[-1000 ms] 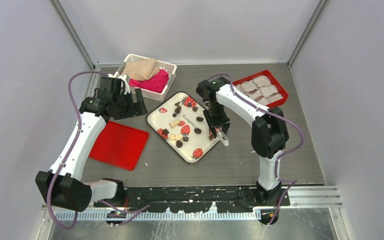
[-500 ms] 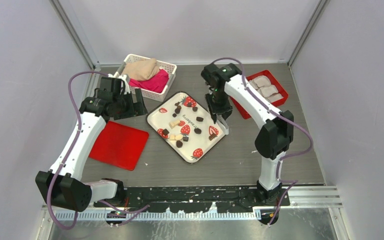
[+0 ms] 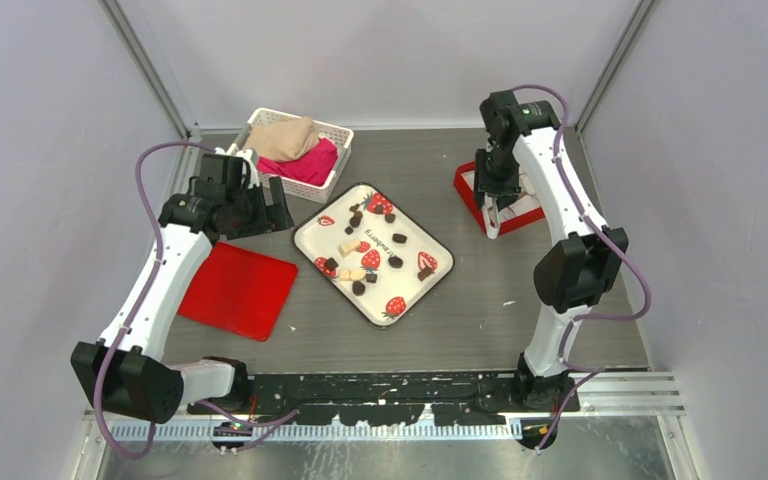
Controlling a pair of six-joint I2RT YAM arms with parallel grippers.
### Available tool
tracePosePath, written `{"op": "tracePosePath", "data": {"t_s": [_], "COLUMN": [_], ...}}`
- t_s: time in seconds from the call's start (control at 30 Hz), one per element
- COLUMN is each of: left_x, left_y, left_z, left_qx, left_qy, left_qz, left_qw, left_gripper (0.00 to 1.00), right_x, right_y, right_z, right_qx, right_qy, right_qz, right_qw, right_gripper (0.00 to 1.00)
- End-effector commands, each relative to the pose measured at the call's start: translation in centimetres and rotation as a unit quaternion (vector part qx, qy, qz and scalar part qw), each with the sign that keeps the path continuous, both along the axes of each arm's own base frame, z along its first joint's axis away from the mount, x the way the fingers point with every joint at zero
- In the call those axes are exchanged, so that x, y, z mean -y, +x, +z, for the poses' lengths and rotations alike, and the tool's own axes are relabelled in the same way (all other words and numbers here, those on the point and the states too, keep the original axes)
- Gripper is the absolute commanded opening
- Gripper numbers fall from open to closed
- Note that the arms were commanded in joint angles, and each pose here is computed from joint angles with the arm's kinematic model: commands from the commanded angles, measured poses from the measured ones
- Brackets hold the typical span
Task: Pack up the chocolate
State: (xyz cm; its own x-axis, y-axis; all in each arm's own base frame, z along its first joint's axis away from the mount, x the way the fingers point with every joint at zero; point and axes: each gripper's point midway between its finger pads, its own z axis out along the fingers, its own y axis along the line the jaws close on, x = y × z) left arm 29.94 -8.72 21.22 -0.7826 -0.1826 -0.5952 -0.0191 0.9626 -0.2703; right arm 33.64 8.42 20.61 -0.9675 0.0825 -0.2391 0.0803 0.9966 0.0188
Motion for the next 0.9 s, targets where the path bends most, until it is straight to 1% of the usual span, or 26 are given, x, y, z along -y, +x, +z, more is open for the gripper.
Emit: {"op": "tracePosePath", "data": {"t_s": [0.0,0.13,0.3,0.43,0.6,0.87], "left_x": [0.2,0.0,-0.1,-0.2,-0.2,-0.1], "left_y": [1.0,1.2,1.3,1.4,1.6,1.8], "left_z": [1.0,0.9,1.0,1.0,0.9,0.6], "left_qx": [0.026,0.024,0.024,0.02,0.017,0.013], "left_qy": [-0.001,0.004,0.008,0.01,0.011,0.008], "left_qz": [-0.004,-0.001,0.002,0.004,0.007,0.012], "left_qw": [1.0,1.0,1.0,1.0,1.0,1.0], "left_gripper": [0.86,0.86,0.86,0.86,0.86,0.86], "right_x": [0.4,0.5,0.6,1.3,1.7,-0.1], "right_y": [3.6,5.8,8.0,8.5,9.6,9.8], "right_z": [-0.4,-1.9,-3.0,-4.5,-5.9,-7.8], "right_qx": [0.029,0.019,0.027,0.012,0.011,-0.019], "right_qy": [0.01,0.004,0.023,0.021,0.02,0.062], "right_qz": [-0.008,-0.008,-0.023,-0.029,-0.035,-0.021], "right_qw": [1.0,1.0,0.999,0.999,0.999,0.998], "right_gripper": [0.01,0.01,0.01,0.01,0.01,0.01]}}
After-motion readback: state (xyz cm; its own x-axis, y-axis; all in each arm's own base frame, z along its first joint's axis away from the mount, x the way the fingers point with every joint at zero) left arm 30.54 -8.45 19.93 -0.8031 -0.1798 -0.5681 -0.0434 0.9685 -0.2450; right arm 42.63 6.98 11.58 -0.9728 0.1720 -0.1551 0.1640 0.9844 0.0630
